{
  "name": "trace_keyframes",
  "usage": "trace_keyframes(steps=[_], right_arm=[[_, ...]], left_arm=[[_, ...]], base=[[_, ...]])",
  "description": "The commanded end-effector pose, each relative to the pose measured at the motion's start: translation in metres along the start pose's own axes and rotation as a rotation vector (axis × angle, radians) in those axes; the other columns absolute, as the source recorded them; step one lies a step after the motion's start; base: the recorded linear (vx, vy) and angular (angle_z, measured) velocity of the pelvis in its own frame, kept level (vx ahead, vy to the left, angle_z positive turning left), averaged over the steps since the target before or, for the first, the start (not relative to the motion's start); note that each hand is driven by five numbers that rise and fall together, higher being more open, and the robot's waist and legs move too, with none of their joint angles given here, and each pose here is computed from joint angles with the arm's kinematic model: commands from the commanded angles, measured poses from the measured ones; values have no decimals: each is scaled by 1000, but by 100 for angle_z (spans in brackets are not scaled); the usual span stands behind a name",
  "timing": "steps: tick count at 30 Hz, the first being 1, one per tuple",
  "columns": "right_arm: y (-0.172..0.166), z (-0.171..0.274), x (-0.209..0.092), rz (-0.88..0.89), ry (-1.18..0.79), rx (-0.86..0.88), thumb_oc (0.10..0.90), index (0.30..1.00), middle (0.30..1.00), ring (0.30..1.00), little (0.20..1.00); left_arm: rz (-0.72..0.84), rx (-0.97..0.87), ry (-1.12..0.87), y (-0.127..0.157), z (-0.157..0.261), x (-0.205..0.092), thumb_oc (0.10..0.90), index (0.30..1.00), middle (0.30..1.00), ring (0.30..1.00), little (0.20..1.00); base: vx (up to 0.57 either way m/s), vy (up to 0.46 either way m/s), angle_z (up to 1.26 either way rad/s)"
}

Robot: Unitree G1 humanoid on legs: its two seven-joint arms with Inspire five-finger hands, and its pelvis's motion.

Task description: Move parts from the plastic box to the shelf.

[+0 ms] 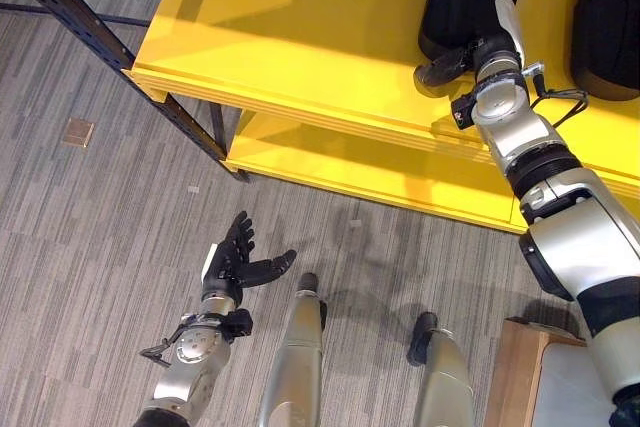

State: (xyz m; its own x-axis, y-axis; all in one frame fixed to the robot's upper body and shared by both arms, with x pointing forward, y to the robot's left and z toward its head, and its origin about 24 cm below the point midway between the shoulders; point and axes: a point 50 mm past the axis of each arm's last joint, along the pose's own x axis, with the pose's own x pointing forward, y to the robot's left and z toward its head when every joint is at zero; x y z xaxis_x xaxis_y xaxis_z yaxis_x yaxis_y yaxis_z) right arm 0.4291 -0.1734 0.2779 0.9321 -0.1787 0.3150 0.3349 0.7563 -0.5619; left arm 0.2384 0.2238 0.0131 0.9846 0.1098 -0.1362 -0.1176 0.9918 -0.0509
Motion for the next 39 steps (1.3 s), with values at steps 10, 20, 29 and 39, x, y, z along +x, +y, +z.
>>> trace_keyframes(steps=[10, 20, 29, 39], right_arm=[[-68, 41, 12, -182, -159, -132, 900, 1000, 1000, 1000, 1000], [-72, 39, 13, -189, -155, -148, 900, 1000, 1000, 1000, 1000], [-69, 49, 12, -179, -198, -129, 900, 1000, 1000, 1000, 1000], [-65, 81, 3, -175, -358, -16, 900, 1000, 1000, 1000, 1000]], left_arm=[[-1, 15, -193, 11, 38, 6, 900, 1000, 1000, 1000, 1000], [-5, 12, -197, 11, 38, 6, 900, 1000, 1000, 1000, 1000], [-2, 18, -198, 13, 39, 7, 900, 1000, 1000, 1000, 1000], [29, 16, -200, 18, 40, 8, 900, 1000, 1000, 1000, 1000]], base=[[0, 0, 0], [0, 0, 0], [0, 0, 0], [0, 0, 0]])
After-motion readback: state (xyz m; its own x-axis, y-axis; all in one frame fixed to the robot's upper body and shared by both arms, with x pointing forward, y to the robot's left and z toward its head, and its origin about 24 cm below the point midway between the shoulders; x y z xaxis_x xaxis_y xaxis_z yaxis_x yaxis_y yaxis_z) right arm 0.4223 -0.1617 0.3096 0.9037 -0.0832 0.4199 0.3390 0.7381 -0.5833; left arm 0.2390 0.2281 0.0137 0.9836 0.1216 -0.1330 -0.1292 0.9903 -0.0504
